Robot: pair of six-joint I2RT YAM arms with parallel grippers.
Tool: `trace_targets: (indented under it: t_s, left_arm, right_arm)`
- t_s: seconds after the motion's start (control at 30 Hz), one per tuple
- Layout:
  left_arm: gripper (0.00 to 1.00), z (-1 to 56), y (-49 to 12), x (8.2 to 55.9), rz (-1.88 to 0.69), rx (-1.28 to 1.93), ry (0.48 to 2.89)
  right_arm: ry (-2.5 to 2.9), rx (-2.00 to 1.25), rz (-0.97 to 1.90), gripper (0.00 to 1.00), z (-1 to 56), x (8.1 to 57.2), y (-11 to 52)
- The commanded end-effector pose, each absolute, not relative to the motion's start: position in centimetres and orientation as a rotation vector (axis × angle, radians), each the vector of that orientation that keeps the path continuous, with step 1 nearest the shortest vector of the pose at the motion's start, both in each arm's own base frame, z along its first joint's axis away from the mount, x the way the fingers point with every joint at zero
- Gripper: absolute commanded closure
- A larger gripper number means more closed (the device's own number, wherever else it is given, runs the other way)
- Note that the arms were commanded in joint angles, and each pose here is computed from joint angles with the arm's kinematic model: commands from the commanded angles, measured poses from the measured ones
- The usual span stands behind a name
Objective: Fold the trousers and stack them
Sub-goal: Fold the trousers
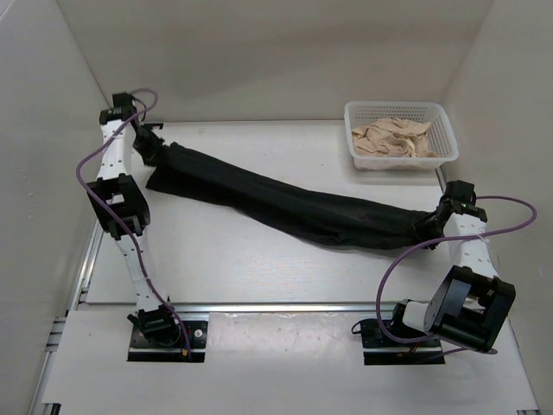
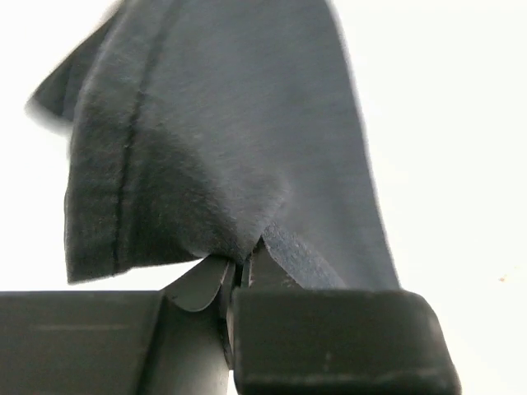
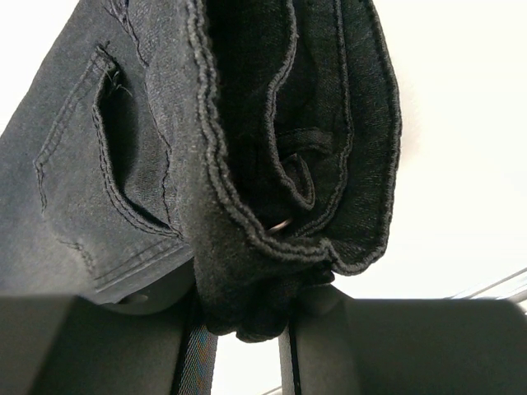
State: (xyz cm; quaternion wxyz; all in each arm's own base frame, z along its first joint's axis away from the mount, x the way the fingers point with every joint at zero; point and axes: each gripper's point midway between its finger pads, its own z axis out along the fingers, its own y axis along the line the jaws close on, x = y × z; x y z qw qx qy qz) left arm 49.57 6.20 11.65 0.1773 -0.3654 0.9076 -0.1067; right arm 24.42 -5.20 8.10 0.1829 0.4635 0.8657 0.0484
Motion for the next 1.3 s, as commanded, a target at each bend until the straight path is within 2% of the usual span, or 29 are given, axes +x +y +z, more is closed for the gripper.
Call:
trace_targets:
  t_s: [0.0, 0.1, 0.17, 0.3, 0.43, 0.57, 0.63, 0.67, 0.7, 0.73, 0.8, 0.83, 1.0, 1.07, 1.1, 1.27]
  left_arm:
    - [0.9, 18.0, 5.7, 53.9, -0.376, -0.902, 2.41]
    - [0.9, 22.7, 4.1, 56.6, -0.52, -0.789, 2.279]
    - [0.9, 25.5, 3.0, 56.4, -0.604, -0.753, 2.219]
    - [0.9, 25.7, 2.8, 55.7, -0.603, -0.717, 2.221]
    - [0.9, 20.4, 3.5, 54.7, -0.53, -0.777, 2.332]
    - [0.9, 10.2, 4.4, 51.5, -0.426, -0.896, 2.551]
    - [0.79, 7.3, 4.2, 50.3, -0.418, -0.92, 2.618]
    - [0.6, 6.5, 4.7, 49.7, -0.413, -0.948, 2.635]
    - [0.51, 5.2, 4.6, 48.6, -0.397, -0.971, 2.671]
    - [0.37, 5.6, 4.8, 48.3, -0.38, -0.972, 2.666]
    - [0.01, 5.9, 5.3, 47.8, -0.327, -0.979, 2.661]
    - [0.01, 6.7, 5.2, 47.6, -0.327, -0.973, 2.65]
    - [0.01, 8.4, 6.9, 46.8, -0.217, -0.99, 2.61]
    - [0.03, 7.9, 7.6, 46.1, -0.192, -1.019, 2.624]
    - [0.04, 7.6, 8.3, 45.7, -0.171, -1.041, 2.623]
    - [0.09, 4.0, 8.7, 44.2, -0.128, -1.094, 2.696]
  right_arm:
    - [2.379, 1.312, 0.111, 0.71, 8.9, 24.9, -6.0]
    - [2.373, 1.341, 0.109, 0.72, 8.6, 24.7, -6.1]
    - [2.375, 1.359, 0.104, 0.72, 8.3, 24.3, -6.3]
    - [2.338, 1.4, 0.1, 0.73, 8.4, 23.7, -6.8]
    - [2.338, 1.4, 0.095, 0.73, 8.3, 23.6, -7.0]
    - [2.344, 1.389, 0.092, 0.73, 8.1, 23.6, -7.0]
    - [2.345, 1.404, 0.088, 0.73, 7.8, 23.3, -7.2]
    - [2.353, 1.39, 0.085, 0.73, 7.8, 23.2, -7.2]
    - [2.338, 1.397, 0.083, 0.73, 8.0, 23.2, -7.4]
    - [2.338, 1.397, 0.083, 0.73, 8.0, 23.2, -7.4]
    - [2.338, 1.397, 0.078, 0.69, 8.0, 23.1, -7.7]
    - [2.34, 1.395, 0.092, 0.68, 8.0, 23.2, -7.5]
    - [2.342, 1.393, 0.105, 0.45, 8.0, 23.2, -7.4]
    - [2.348, 1.382, 0.102, 0.43, 8.0, 23.2, -7.4]
    - [2.348, 1.382, 0.102, 0.39, 8.0, 23.2, -7.4]
    - [2.348, 1.382, 0.102, 0.38, 8.0, 23.2, -7.4]
